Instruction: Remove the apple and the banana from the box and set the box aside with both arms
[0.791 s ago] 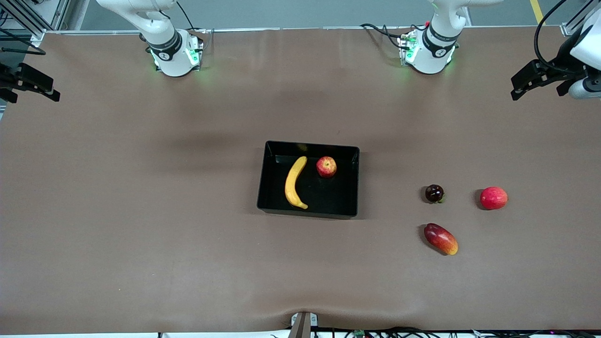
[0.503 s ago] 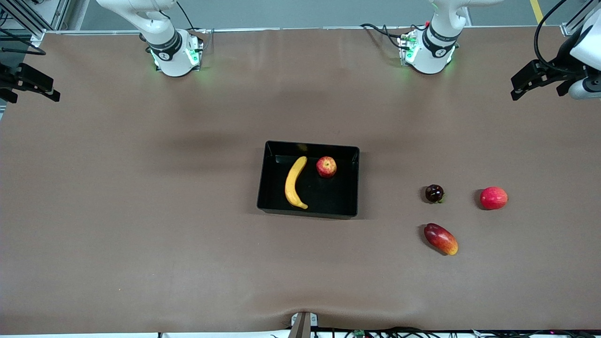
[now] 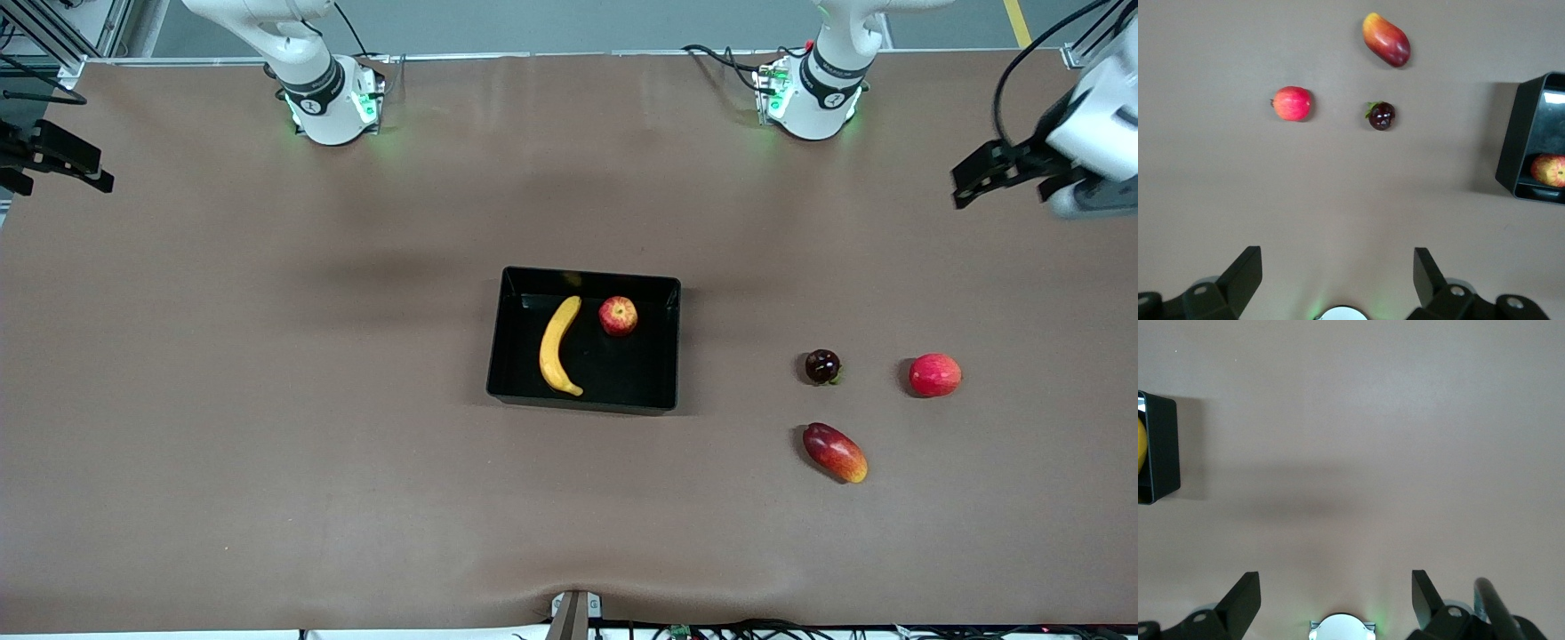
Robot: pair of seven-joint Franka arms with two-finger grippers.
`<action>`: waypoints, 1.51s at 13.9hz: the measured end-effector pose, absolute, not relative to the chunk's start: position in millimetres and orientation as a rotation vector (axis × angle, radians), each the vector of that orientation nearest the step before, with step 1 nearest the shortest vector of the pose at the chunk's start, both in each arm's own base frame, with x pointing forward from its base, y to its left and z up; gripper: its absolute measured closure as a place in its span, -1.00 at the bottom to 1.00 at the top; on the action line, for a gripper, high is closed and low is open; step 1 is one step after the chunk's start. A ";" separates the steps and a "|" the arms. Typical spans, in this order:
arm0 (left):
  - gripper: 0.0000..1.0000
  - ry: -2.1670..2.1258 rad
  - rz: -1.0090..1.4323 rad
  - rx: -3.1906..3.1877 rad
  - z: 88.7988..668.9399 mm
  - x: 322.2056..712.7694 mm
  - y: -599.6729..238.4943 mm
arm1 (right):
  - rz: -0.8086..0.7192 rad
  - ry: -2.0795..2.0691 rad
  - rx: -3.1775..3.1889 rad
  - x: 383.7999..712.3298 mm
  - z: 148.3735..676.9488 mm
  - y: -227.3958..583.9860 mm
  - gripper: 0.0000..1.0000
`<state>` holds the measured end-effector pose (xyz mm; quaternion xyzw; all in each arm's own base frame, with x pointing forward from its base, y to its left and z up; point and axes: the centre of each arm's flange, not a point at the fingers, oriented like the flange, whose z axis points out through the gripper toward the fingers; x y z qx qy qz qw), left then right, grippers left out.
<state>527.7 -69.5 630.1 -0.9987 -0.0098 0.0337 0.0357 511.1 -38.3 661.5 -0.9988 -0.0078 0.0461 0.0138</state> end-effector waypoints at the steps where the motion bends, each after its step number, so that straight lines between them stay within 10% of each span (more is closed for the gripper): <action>1: -1.00 -0.007 0.121 -3.066 618.6 533.3 -86.7 | 0.144 -0.024 -3.111 511.1 661.5 -38.4 -1.00; 21: -1.00 -0.045 0.086 -3.162 282.4 519.7 -450.4 | 0.143 -0.022 -3.111 511.5 661.4 -39.2 -1.00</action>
